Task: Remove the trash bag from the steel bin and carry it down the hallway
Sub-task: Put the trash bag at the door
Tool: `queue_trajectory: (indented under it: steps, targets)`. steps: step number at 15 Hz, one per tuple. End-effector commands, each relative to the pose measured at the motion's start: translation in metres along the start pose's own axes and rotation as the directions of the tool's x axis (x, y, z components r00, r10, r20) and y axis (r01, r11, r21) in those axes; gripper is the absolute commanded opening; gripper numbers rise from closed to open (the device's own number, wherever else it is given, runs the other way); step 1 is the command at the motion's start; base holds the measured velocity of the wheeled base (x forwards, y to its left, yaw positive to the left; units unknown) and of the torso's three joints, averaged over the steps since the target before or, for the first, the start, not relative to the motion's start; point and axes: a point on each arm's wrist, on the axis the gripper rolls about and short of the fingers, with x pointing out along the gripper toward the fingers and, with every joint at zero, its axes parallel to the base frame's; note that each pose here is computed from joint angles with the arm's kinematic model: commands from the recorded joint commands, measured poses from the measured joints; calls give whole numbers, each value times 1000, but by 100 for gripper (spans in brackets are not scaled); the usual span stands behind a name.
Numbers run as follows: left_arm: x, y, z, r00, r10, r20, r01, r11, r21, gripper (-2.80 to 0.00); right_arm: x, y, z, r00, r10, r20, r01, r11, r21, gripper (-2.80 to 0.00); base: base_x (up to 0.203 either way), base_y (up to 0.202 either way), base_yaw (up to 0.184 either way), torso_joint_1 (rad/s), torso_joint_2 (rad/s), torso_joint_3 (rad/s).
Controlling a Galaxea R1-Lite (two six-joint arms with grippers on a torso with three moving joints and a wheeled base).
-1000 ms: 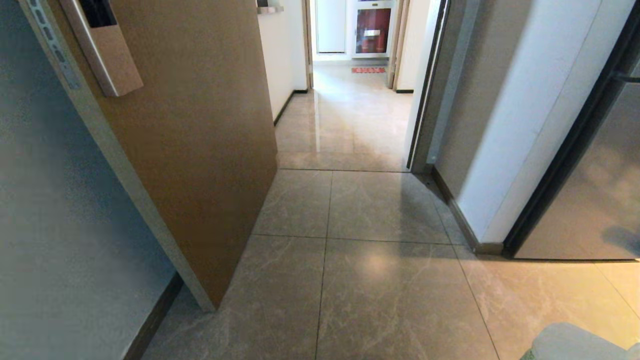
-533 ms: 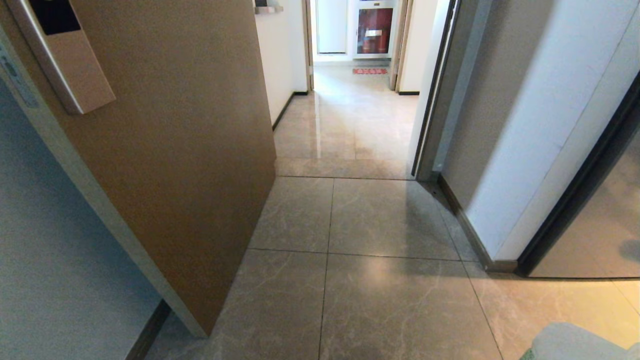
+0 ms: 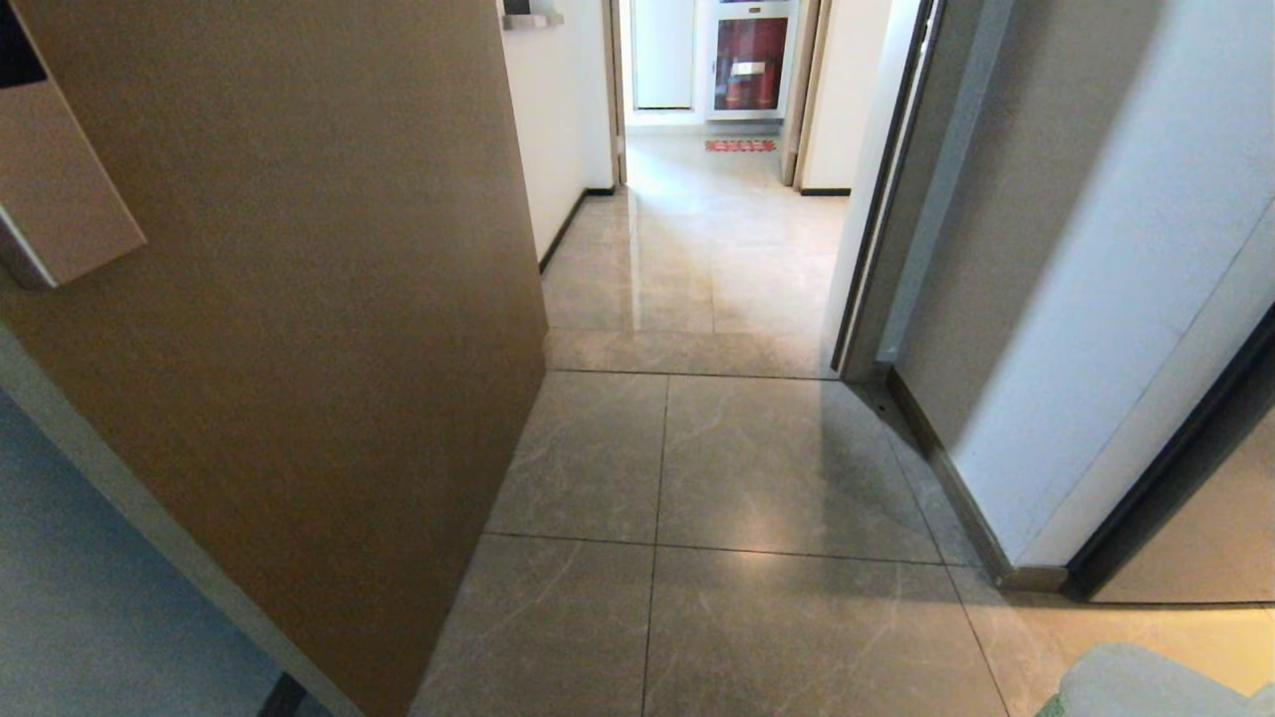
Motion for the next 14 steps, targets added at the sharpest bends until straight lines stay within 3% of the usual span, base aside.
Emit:
queue_trajectory:
  steps: [1,14]
  targets:
    - [0,0,0,1000,1,0,-1,1000,0,-280,0,0,0,1000,0,-1,0,1000,0,-280,190,0,5,-2,2,2]
    - [0,0,0,1000,1,0,-1,1000,0,-280,0,0,0,1000,0,-1,0,1000,0,-280,193,0,0,2,3,3]
